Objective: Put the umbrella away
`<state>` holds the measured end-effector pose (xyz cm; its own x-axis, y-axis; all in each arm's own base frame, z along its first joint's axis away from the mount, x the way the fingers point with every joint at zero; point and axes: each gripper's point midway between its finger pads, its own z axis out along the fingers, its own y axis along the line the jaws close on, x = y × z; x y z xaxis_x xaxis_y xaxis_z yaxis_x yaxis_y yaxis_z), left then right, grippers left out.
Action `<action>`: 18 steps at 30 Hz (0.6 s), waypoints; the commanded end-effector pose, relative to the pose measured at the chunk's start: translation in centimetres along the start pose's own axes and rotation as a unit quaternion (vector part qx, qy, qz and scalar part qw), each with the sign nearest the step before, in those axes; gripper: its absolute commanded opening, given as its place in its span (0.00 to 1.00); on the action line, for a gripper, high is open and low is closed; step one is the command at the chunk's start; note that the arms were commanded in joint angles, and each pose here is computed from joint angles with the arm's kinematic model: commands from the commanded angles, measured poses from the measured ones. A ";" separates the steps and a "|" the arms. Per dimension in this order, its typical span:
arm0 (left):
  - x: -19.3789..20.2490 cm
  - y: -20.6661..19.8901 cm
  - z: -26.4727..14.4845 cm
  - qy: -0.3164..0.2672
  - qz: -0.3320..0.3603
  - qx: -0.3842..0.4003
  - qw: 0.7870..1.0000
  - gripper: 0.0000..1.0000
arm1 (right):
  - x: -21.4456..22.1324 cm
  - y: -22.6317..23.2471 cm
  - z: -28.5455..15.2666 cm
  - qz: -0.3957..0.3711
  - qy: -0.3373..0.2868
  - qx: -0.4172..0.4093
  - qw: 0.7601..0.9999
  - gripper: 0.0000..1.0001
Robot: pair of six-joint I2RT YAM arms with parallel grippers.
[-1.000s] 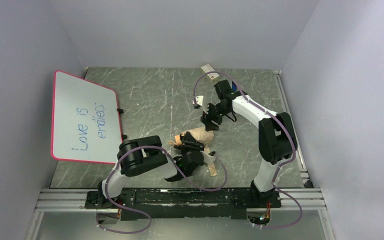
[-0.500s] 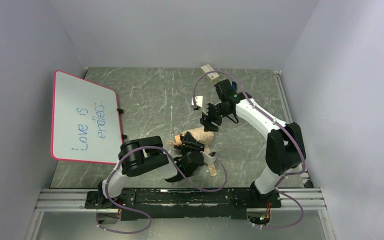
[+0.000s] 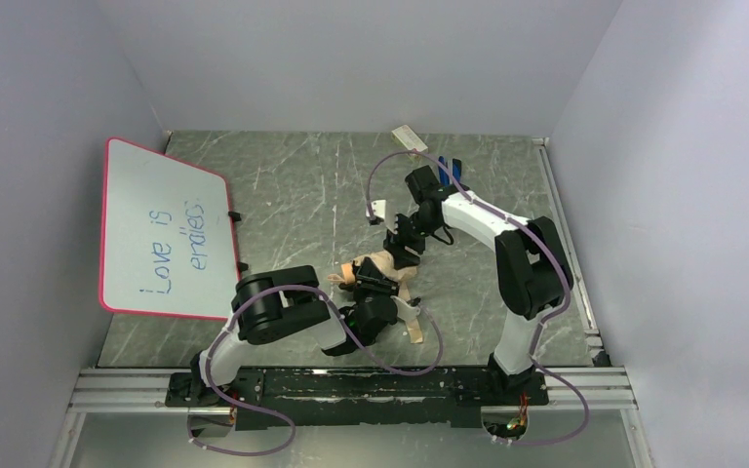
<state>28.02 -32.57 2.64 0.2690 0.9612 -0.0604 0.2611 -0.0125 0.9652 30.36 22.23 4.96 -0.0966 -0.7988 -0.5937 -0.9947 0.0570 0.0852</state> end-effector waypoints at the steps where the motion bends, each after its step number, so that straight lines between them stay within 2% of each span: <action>1: 2.9 -6.8 -0.8 0.010 0.100 0.095 0.990 0.05 | 2.8 0.7 1.8 0.030 0.045 -0.020 0.998 0.57; 9: 1.8 -4.3 -0.7 0.000 0.053 0.059 0.997 0.05 | 5.3 0.7 3.1 0.079 0.088 -0.016 0.993 0.25; 13: 0.7 -2.5 -0.6 -0.008 0.018 0.049 0.999 0.07 | 6.4 0.9 3.6 0.098 0.104 -0.017 0.990 0.17; 18: -0.4 -0.3 -0.7 -0.019 -0.022 0.035 0.999 0.38 | 6.6 0.8 3.6 0.099 0.105 -0.003 0.990 0.15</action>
<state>28.00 -32.70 2.94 0.2826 0.9550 -0.0902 0.2863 0.0058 0.9581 30.76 22.63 4.22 -0.2164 -0.7872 -0.5775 -0.9758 0.1556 0.1535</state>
